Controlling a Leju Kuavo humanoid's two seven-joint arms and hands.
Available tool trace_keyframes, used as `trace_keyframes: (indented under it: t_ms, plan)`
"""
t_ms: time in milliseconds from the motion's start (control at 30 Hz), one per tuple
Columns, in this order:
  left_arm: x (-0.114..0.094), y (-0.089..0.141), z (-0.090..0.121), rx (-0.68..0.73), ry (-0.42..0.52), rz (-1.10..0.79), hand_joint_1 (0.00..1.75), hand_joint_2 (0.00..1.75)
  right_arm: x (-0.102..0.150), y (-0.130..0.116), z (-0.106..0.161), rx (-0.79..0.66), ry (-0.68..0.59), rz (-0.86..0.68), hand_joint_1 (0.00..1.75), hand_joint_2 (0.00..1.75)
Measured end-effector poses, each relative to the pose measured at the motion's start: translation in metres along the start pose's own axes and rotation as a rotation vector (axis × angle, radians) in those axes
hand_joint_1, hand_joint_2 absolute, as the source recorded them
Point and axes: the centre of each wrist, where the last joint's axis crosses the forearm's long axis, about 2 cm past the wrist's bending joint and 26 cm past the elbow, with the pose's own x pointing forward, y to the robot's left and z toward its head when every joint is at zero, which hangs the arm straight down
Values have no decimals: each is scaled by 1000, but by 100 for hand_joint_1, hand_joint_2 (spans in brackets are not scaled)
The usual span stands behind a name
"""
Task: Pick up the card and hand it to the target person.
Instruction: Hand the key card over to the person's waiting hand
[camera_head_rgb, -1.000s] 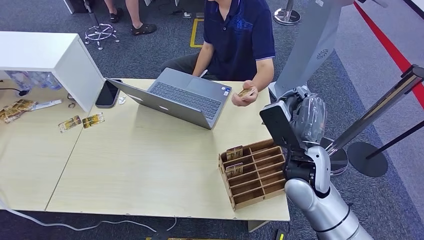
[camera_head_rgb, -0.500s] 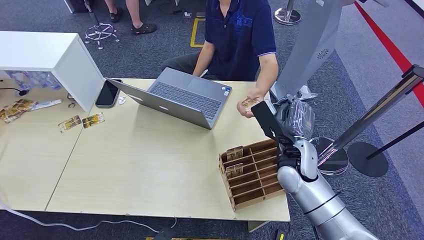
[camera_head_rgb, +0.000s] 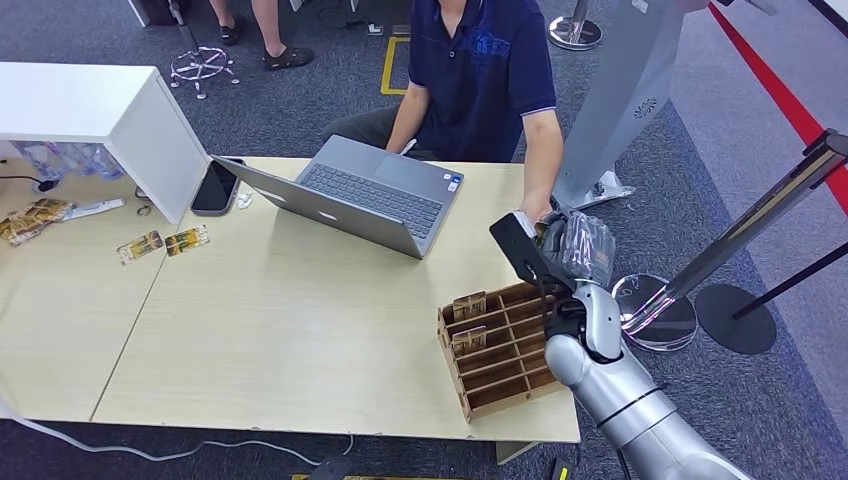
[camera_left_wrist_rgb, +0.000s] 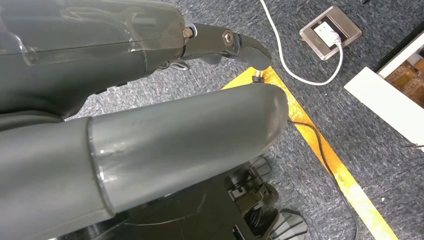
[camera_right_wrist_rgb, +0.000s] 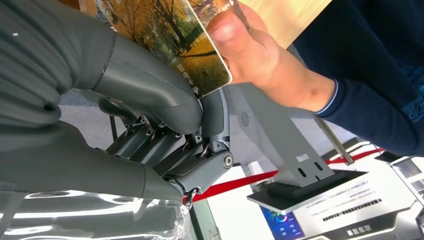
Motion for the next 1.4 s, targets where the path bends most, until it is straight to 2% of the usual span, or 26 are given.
trace_keyframes:
  t_ms: [333,400,433,533,567,1400]
  plan:
    - [0,0,0,0,0,0,0,0,3,6,-1,15,-3,3,175,175]
    - [0,0,0,0,0,0,0,0,2,7,-1,18,-3,2,170,175]
    - [0,0,0,0,0,0,0,0,2,8,-1,20,-3,2,139,175]
    - [0,0,0,0,-1,0,0,0,2,9,-1,23,-3,2,13,175]
    - [0,0,0,0,-1,0,0,0,2,9,-1,23,-2,1,0,175]
    - [-2,1,0,4,2,-1,0,0,6,10,4,0,-35,25,0,175]
